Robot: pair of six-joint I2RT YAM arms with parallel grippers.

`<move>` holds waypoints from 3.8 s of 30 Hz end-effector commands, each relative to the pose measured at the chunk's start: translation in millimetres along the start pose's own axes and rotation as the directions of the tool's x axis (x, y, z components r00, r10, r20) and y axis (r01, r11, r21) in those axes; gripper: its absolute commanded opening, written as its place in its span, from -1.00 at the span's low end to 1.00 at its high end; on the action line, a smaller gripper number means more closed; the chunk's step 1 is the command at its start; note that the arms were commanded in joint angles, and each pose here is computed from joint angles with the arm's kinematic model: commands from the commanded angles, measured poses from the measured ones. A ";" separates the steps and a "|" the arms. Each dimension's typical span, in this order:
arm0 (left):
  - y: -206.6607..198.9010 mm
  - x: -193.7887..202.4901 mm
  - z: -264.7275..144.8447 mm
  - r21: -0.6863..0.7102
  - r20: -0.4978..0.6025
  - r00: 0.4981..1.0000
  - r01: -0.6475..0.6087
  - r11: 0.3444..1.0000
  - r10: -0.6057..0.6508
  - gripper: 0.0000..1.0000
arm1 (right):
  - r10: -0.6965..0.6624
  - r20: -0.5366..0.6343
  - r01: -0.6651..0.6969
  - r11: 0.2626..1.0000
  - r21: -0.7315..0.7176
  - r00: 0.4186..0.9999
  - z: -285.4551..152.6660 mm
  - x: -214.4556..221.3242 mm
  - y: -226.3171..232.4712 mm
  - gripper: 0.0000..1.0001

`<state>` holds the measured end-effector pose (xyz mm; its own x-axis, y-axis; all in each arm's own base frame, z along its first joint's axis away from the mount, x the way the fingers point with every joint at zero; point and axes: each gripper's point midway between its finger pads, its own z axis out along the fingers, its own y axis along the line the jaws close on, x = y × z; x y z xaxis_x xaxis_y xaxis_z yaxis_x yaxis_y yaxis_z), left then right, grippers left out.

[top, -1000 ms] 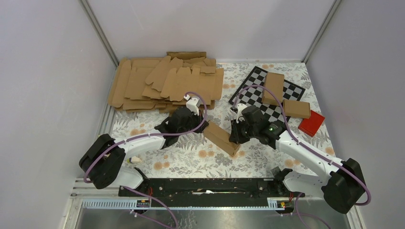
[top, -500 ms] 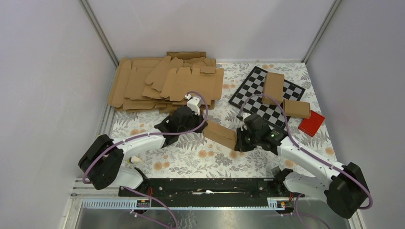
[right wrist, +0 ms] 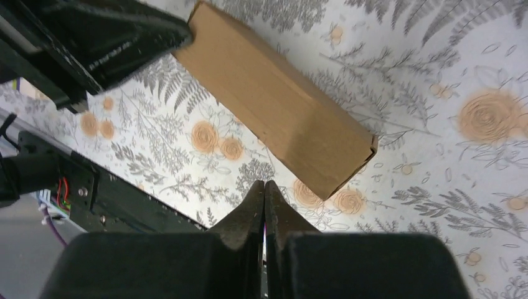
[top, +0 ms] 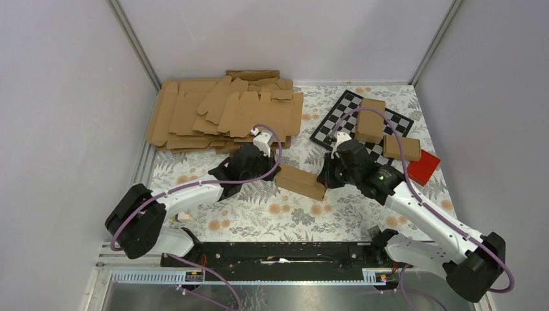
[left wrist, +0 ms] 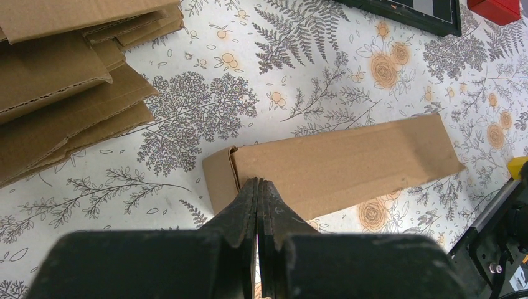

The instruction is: Fold the paper box

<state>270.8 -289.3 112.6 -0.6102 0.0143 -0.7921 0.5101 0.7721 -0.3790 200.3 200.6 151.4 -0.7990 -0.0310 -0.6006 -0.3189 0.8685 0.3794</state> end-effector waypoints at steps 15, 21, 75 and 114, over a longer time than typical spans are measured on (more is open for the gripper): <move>0.6 -5.3 -3.6 -0.008 0.010 1.000 -0.022 1.000 0.023 -1.00 | 0.018 -0.003 -0.017 0.960 0.280 1.000 19.2 7.8 -53.8 -1.00; -5.2 -14.9 -9.0 0.009 0.035 0.999 -0.025 1.000 0.024 -1.00 | -0.152 0.011 0.151 0.985 0.079 0.988 0.9 -16.3 -13.4 0.85; 58.9 -28.1 -109.6 -0.186 0.506 0.861 0.055 0.981 0.047 0.86 | -0.748 -0.049 0.749 0.658 0.083 0.662 97.9 -61.3 -1.5 -0.26; 55.6 -24.1 -103.2 -0.169 0.479 0.877 0.055 0.984 0.033 0.84 | -0.313 -0.087 0.197 0.340 0.920 0.946 67.6 -296.7 -242.9 0.99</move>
<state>248.6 -176.3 145.9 -0.2566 -0.2301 -0.9387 0.3493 0.8835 -0.3120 554.2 -6.7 153.9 -0.7774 -0.4408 -0.4487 0.1848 0.5218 -0.8328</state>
